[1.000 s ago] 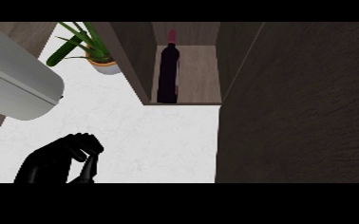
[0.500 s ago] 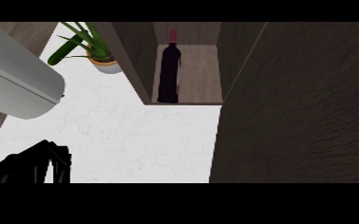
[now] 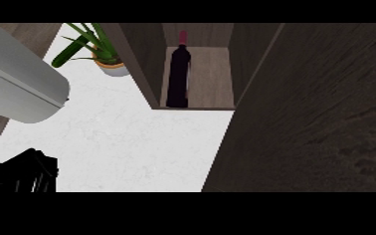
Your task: Pick up the wine, place it into the cabinet and close the cabinet
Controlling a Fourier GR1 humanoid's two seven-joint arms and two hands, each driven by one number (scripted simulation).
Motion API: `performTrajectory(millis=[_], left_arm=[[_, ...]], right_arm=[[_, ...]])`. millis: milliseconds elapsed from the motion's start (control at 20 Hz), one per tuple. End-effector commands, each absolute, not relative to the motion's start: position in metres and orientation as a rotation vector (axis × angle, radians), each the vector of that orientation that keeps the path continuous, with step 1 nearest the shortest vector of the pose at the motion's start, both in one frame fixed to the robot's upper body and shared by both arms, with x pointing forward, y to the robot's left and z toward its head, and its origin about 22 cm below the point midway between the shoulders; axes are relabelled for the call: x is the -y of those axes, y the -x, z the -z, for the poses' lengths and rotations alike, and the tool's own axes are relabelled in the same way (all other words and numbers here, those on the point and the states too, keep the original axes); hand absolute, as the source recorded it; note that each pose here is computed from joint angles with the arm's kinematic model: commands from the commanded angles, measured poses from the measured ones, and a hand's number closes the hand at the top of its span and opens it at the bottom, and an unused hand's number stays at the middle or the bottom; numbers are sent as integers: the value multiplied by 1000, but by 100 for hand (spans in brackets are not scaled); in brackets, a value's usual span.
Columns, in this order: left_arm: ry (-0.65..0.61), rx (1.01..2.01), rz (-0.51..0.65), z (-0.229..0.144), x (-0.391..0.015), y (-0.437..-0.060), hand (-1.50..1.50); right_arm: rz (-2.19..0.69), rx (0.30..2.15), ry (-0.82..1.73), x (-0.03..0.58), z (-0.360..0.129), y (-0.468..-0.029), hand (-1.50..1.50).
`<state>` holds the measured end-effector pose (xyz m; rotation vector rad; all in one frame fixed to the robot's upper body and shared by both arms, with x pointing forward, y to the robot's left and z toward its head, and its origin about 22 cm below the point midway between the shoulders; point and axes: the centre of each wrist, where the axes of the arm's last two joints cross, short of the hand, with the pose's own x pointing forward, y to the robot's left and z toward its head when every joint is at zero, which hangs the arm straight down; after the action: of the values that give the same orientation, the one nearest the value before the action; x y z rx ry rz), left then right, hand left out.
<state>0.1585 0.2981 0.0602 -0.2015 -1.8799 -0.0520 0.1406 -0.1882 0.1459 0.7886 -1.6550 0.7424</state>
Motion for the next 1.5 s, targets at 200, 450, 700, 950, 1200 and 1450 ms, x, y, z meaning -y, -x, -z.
performTrajectory(millis=[200,450,700,950,1200,1450], left_arm=[[226,1882,65,-61,-327,-143,150],[227,1866,76,-58,-324,-143,150],[225,1867,71,-48,-327,-143,150],[201,1872,77,-82,-315,-138,150],[211,1870,59,-68,-321,-162,150],[220,1866,57,-62,-332,-149,150]], right_arm=[[-786,1670,-919,136,-186,-154,150],[-768,1681,-920,89,-197,-177,150],[-723,1668,-916,55,-220,-192,150],[-696,1641,-927,31,-238,-221,150],[-601,1646,-932,27,-222,-257,150],[-529,1597,-896,19,-202,-274,150]])
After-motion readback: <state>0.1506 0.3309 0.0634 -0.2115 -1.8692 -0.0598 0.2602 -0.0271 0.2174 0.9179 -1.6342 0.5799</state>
